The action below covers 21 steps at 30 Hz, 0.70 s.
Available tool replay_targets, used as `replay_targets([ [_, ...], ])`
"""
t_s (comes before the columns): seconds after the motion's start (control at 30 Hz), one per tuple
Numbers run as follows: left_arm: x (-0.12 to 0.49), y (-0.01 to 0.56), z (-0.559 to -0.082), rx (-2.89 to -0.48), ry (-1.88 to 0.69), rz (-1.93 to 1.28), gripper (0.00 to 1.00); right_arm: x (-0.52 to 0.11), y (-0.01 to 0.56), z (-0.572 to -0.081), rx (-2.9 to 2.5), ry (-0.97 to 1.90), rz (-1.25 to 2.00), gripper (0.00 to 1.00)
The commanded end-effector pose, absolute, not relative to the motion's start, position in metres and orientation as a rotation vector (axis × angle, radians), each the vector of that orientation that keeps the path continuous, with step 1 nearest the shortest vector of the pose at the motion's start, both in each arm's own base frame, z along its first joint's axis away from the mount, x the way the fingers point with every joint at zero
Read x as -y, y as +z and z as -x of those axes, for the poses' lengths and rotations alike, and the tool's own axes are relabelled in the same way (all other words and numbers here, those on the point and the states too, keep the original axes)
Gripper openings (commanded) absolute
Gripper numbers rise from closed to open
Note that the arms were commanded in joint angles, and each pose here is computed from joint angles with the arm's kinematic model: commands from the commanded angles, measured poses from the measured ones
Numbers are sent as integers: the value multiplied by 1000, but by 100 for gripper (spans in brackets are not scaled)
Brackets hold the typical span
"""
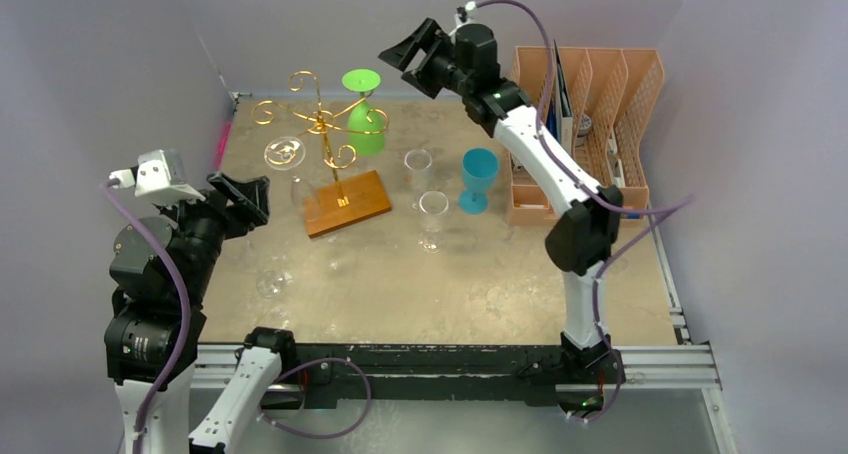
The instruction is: Place the wine glass upside down on the wine glass rack
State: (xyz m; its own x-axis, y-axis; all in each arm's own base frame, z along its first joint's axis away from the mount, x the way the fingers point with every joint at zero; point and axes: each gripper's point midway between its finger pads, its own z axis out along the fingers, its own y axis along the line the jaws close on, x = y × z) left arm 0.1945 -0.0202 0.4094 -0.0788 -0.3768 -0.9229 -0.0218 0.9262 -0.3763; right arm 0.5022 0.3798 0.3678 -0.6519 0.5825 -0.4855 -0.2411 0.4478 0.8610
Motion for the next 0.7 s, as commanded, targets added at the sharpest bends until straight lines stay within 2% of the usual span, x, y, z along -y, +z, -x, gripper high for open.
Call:
replay_targets([
  [0.0,22,425,-180,-1595,-311,262,68,-337,434,-468,-1737,1193,-196,81],
  [0.2,30,431,-170,-1597,-352,222,71,-285,420,-411,-1783,992,-127,77],
  [0.37,43,437,-160,-1589,-417,152,74,-242,378,-362,-1912,800,-35,73],
  [0.67,47,434,-150,-1600,-457,161,78,-235,301,-293,-2173,557,195,60],
])
